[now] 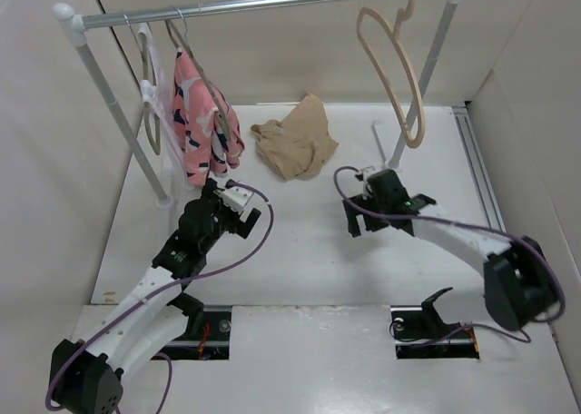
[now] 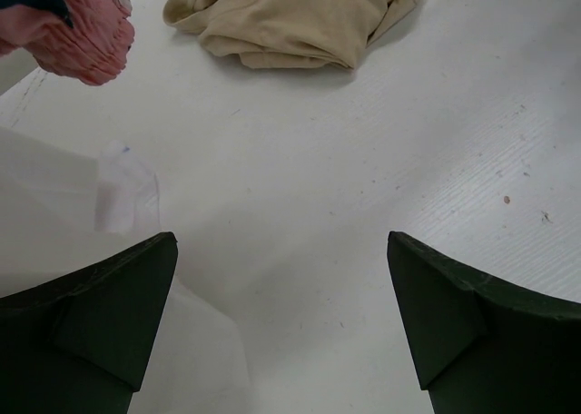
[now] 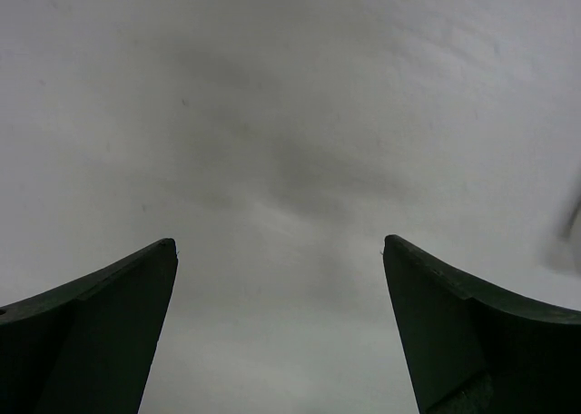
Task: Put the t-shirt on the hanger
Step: Move the tshirt to the center of the board
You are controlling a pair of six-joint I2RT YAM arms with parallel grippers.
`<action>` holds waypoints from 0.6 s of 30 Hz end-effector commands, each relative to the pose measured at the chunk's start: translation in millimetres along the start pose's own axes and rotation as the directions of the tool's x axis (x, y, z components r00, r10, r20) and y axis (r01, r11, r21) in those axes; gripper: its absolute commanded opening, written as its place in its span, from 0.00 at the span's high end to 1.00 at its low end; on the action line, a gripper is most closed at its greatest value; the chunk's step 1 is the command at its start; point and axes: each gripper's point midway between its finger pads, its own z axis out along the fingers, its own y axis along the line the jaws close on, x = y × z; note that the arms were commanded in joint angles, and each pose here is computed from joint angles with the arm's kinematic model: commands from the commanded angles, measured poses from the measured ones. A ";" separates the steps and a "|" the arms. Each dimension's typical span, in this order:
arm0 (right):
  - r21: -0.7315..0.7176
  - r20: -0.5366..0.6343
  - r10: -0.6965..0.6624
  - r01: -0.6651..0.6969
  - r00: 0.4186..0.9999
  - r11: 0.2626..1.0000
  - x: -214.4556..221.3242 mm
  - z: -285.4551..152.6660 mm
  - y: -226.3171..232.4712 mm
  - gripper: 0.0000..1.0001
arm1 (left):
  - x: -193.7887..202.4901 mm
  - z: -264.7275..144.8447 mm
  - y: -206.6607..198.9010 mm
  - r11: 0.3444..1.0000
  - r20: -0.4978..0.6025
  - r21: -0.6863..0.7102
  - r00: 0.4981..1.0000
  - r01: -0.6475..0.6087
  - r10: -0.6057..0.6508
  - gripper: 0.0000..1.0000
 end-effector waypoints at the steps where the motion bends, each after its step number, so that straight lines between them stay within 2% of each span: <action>1: -0.036 0.142 -0.163 0.169 0.976 0.985 -83.1 24.4 34.9 0.00 | -28.4 -2.6 4.3 1.000 0.085 0.003 0.996 -0.002 0.001 0.00; 4: -0.029 0.141 -0.248 0.254 0.958 0.967 -114.0 46.5 57.7 0.00 | -31.7 -6.0 3.6 1.000 0.099 0.008 0.995 -0.002 0.001 0.00; 5: -0.025 0.146 -0.274 0.281 0.951 0.959 -138.2 61.8 64.6 0.00 | -26.0 -5.4 2.3 1.000 0.088 0.011 0.996 -0.013 0.012 0.00; 12: -0.040 0.196 -0.305 0.318 0.932 0.947 -223.6 122.6 91.9 0.00 | -17.3 -6.0 -0.7 1.000 0.070 0.017 0.998 -0.004 0.003 0.00; 16: -0.054 0.199 -0.305 0.321 0.931 0.946 -241.7 154.2 101.9 0.00 | -15.4 -2.3 2.0 1.000 0.063 0.010 0.998 -0.010 0.010 0.00; 18: -0.099 0.171 -0.301 0.320 0.938 0.942 -236.3 165.8 104.0 0.08 | -15.0 -0.8 5.3 1.000 0.060 -0.005 0.998 -0.031 0.031 0.00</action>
